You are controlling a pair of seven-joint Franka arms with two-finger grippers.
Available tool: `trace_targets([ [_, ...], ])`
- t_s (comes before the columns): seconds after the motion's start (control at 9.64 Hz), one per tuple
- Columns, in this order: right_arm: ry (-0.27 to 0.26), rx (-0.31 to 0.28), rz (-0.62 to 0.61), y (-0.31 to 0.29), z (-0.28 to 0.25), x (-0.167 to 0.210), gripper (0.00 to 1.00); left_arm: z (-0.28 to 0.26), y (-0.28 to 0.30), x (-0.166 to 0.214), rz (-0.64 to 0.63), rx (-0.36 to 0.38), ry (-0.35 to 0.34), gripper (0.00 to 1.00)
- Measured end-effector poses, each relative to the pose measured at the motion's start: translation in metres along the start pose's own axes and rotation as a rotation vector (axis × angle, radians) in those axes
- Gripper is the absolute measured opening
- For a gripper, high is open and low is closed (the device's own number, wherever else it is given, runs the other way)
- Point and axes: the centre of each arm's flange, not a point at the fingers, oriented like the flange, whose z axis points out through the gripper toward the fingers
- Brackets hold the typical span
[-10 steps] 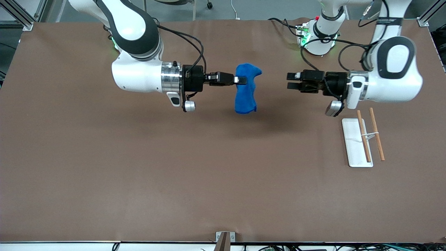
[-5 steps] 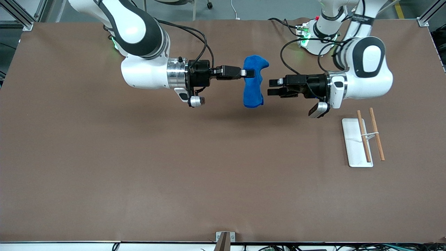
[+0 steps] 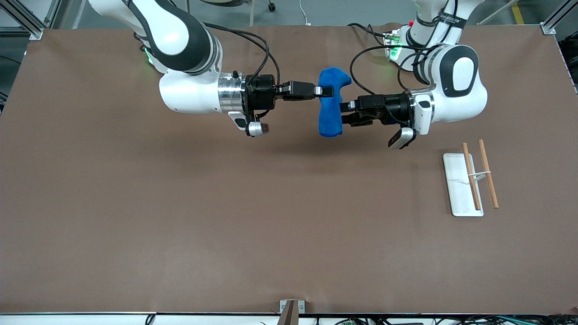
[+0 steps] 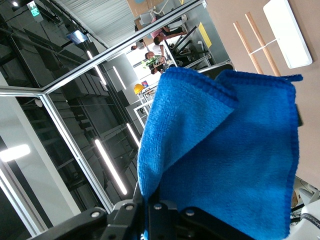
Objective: Right arm passes towel to left arm to hang
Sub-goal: 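Close the left gripper on the towel held by the right gripper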
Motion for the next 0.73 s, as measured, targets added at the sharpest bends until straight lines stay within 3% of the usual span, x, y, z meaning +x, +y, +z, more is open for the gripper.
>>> trace_targets([
  [0.1, 0.000, 0.001, -0.001, 0.000, 0.000, 0.000, 0.04, -0.003, 0.007, 0.001, -0.002, -0.027, 0.031, 0.83],
  [0.62, -0.001, 0.006, -0.001, -0.001, 0.001, 0.000, 0.04, -0.011, 0.019, 0.002, 0.016, -0.027, 0.088, 0.06],
  [0.73, -0.001, 0.007, -0.001, -0.001, 0.001, 0.000, 0.04, -0.012, 0.020, 0.003, 0.017, -0.022, 0.096, 0.03],
])
